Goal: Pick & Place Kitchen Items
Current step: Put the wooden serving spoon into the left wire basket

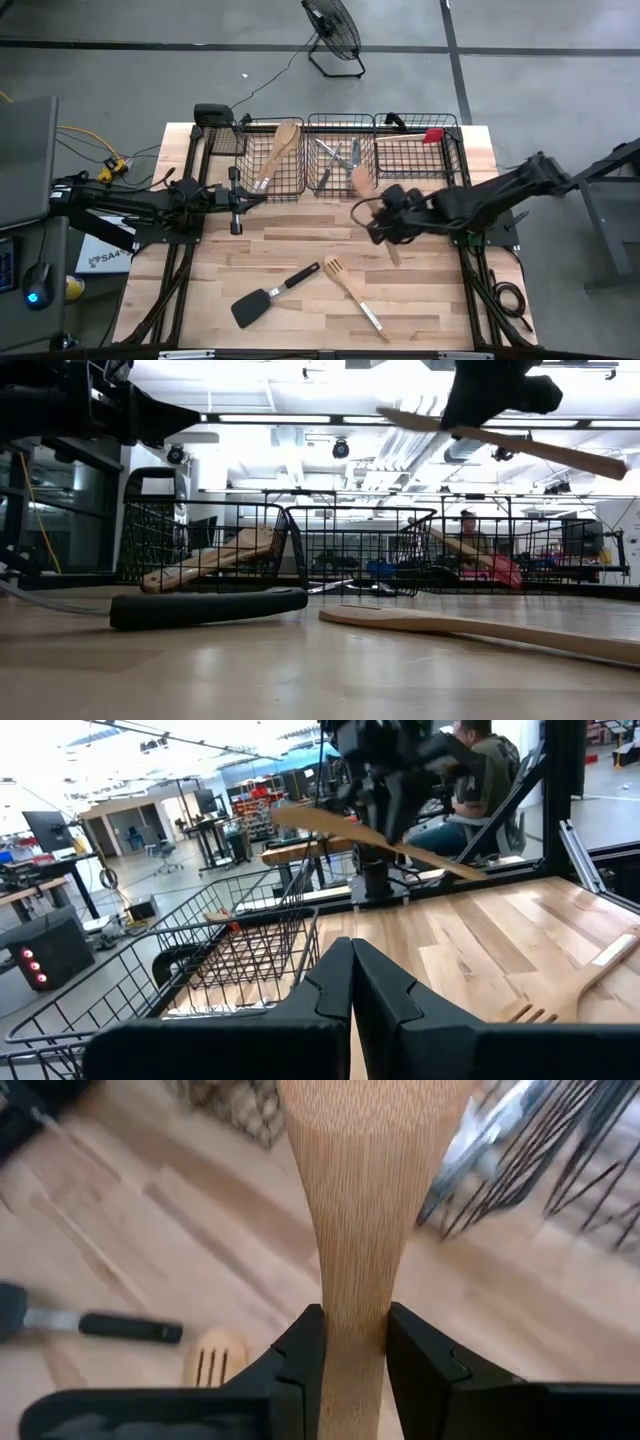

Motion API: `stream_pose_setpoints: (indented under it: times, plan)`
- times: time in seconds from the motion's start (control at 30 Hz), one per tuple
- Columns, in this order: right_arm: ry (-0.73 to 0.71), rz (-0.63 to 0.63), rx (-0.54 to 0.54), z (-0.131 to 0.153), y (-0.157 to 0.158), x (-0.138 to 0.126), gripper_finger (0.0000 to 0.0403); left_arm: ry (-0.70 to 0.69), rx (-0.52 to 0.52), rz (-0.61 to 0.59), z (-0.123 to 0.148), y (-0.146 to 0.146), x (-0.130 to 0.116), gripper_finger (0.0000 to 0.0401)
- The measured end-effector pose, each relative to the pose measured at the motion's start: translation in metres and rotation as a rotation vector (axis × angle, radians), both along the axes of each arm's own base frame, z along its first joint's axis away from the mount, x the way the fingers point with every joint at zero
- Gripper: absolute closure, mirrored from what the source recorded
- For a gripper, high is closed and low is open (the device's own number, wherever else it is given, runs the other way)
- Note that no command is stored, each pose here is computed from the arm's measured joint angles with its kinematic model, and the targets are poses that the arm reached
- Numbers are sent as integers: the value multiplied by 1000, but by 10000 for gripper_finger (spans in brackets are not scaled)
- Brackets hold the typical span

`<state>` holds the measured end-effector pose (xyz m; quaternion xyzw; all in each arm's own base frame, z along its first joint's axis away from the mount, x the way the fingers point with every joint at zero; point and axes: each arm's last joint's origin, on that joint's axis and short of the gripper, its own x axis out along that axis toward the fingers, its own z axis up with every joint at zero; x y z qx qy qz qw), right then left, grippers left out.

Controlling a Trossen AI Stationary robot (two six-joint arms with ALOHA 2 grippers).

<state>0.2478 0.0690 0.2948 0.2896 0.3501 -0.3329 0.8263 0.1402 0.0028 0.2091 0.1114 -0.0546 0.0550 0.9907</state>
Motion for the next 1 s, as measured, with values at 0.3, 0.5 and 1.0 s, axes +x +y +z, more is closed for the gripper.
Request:
stream_pose_setpoints:
  times: [0.3,0.5,1.0]
  plan:
    - [-258,113,-143,-14,-4,-40,324,4,0,0,0,0,0,400]
    - [-532,309,-146,-24,-1,-61,324,4,0,-1,0,0,0,400]
    - [-1007,664,-242,-15,-4,-89,324,4,0,-1,0,0,0,400]
